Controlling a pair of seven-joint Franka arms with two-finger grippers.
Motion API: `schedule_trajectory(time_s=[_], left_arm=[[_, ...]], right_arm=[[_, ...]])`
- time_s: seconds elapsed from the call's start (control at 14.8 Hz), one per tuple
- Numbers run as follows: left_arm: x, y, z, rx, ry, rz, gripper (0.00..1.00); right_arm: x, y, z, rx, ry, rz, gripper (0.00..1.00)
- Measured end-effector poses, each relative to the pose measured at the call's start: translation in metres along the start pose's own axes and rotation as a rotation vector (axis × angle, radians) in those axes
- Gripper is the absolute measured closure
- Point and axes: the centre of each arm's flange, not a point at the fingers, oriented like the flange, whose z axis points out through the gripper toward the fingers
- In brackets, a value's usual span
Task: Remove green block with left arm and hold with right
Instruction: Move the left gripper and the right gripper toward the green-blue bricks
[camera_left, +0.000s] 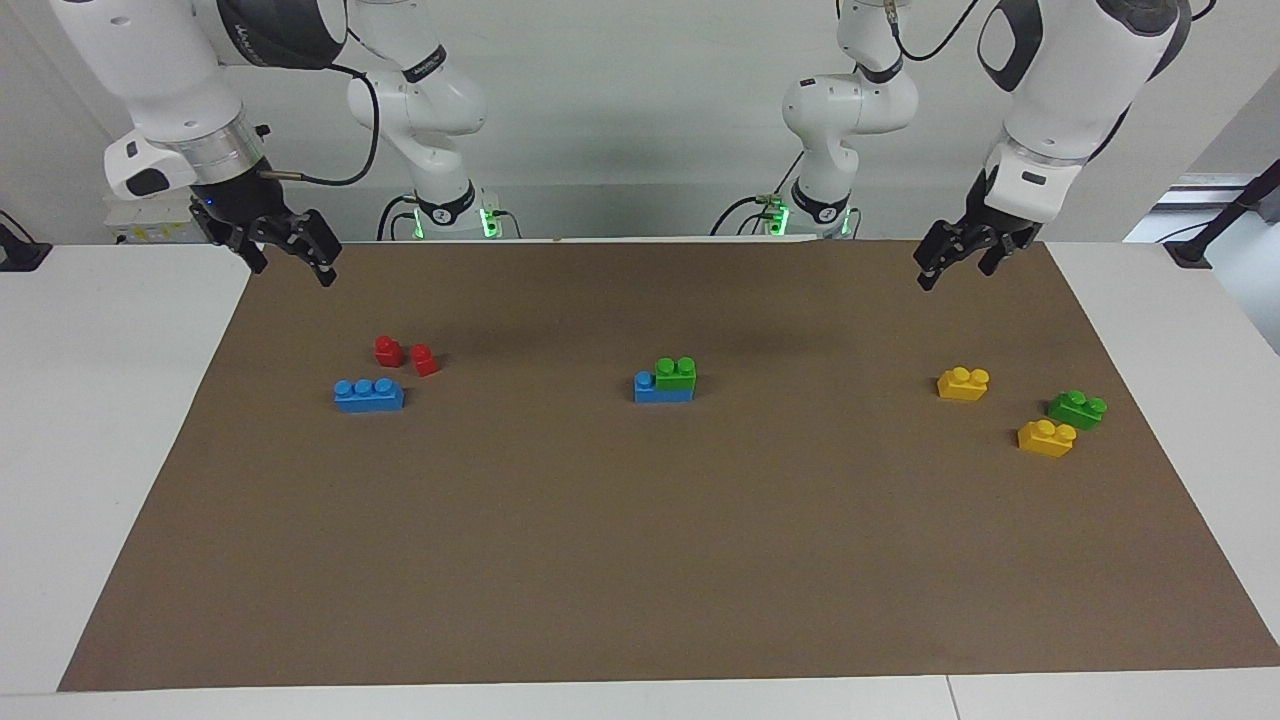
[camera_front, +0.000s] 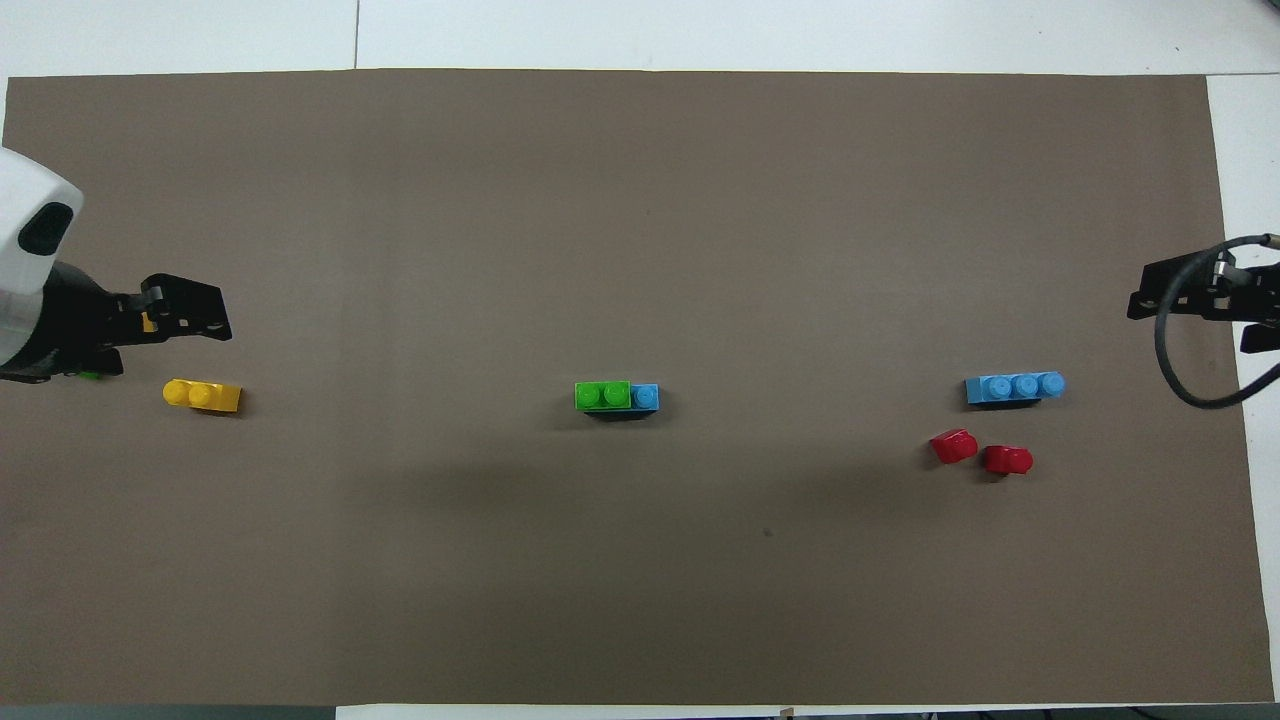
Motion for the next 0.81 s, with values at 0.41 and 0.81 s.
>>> schedule_trajectory(time_s=[0.41,0.81], left_arm=[[-0.042,0.059,0.012,0.01,-0.011,-0.349,0.0],[-0.093,0.118,0.032,-0.032,0.02,-0.746,0.0]], right_arm=[[-0.029,-0.077,0.032,0.05,-0.077,0.476,0.0],[-0.034,-0.121,0.075,0.117,-0.225,0.883,0.0]])
